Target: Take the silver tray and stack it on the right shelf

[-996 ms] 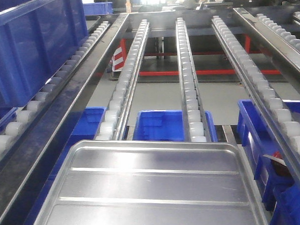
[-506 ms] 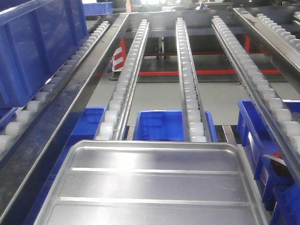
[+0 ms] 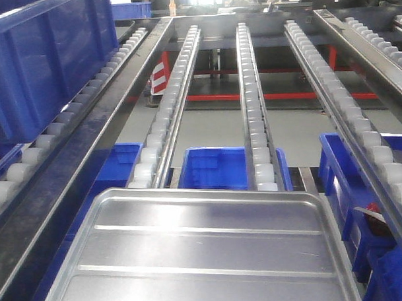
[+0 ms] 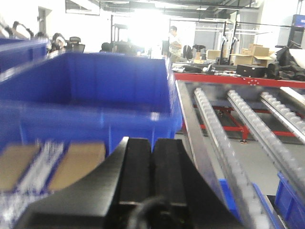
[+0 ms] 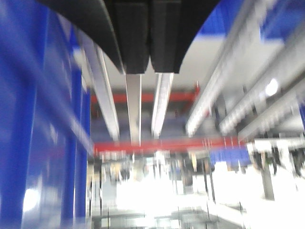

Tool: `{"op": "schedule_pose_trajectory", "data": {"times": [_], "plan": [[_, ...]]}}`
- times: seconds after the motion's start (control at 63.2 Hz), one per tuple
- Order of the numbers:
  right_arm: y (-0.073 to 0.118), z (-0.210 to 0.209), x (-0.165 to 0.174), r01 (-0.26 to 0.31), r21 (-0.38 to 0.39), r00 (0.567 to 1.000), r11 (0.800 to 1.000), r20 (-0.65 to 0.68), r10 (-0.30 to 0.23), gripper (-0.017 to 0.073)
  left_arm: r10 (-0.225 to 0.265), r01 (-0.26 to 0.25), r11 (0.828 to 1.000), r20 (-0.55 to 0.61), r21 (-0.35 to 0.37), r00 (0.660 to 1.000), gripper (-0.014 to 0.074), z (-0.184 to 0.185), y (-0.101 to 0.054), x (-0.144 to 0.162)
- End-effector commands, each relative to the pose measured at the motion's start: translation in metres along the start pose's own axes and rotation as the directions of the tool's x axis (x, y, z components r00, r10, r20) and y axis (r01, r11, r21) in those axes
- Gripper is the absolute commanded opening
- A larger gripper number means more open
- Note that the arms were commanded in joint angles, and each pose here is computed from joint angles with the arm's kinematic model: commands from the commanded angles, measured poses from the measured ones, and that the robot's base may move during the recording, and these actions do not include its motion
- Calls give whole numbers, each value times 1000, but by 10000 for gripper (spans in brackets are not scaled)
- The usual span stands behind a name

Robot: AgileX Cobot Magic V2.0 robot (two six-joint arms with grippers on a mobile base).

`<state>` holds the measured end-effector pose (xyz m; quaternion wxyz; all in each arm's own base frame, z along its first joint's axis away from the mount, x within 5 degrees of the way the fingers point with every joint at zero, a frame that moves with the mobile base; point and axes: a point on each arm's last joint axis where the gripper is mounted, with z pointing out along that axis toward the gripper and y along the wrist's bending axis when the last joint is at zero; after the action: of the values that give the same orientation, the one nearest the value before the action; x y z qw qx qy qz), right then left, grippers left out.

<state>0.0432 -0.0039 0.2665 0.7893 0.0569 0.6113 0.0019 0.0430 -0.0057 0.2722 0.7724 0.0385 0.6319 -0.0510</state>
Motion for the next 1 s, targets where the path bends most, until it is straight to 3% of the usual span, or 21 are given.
{"op": "schedule_pose_trajectory", "data": {"times": [0.0,0.111,0.3,0.364,0.474,0.553,0.617,0.664,0.727,0.806,0.933,0.98], "plan": [[3,5,-43,7,0,995,1000,104,-7,57,4,-4,1000,3,11,1000,-92,5,-1,-44],[6,17,-65,7,-4,999,1000,43,-7,59,-40,46,998,-155,31,987,-91,19,-4,-71],[12,39,-67,-7,-59,991,998,-131,0,64,-182,216,974,-354,59,917,-90,54,-12,-86],[15,44,-62,-17,-94,981,995,-193,-1,114,-165,216,973,-407,82,899,-90,64,-15,-83],[22,50,-53,-62,-168,957,984,-290,11,287,-70,188,961,-481,203,874,-66,78,-25,-77],[28,52,-48,-104,-216,939,971,-343,24,396,-69,242,932,-525,269,848,60,86,-33,-72],[34,54,-43,-153,-252,919,956,-393,44,432,-97,296,909,-543,292,834,195,92,-39,-70],[38,56,-40,-189,-275,901,943,-431,54,440,-85,307,895,-551,324,830,276,95,-44,-69],[46,58,-34,-230,-311,869,922,-492,50,443,-60,323,869,-568,375,821,333,100,-53,-67],[58,62,-28,-265,-364,820,893,-572,10,472,-10,347,820,-595,456,804,335,103,-70,-64],[75,70,-25,-290,-435,786,853,-616,-46,477,104,394,702,-633,593,767,329,106,-106,-59],[83,73,-23,-300,-461,779,835,-623,-64,477,154,418,651,-649,634,745,318,108,-123,-56]]}}
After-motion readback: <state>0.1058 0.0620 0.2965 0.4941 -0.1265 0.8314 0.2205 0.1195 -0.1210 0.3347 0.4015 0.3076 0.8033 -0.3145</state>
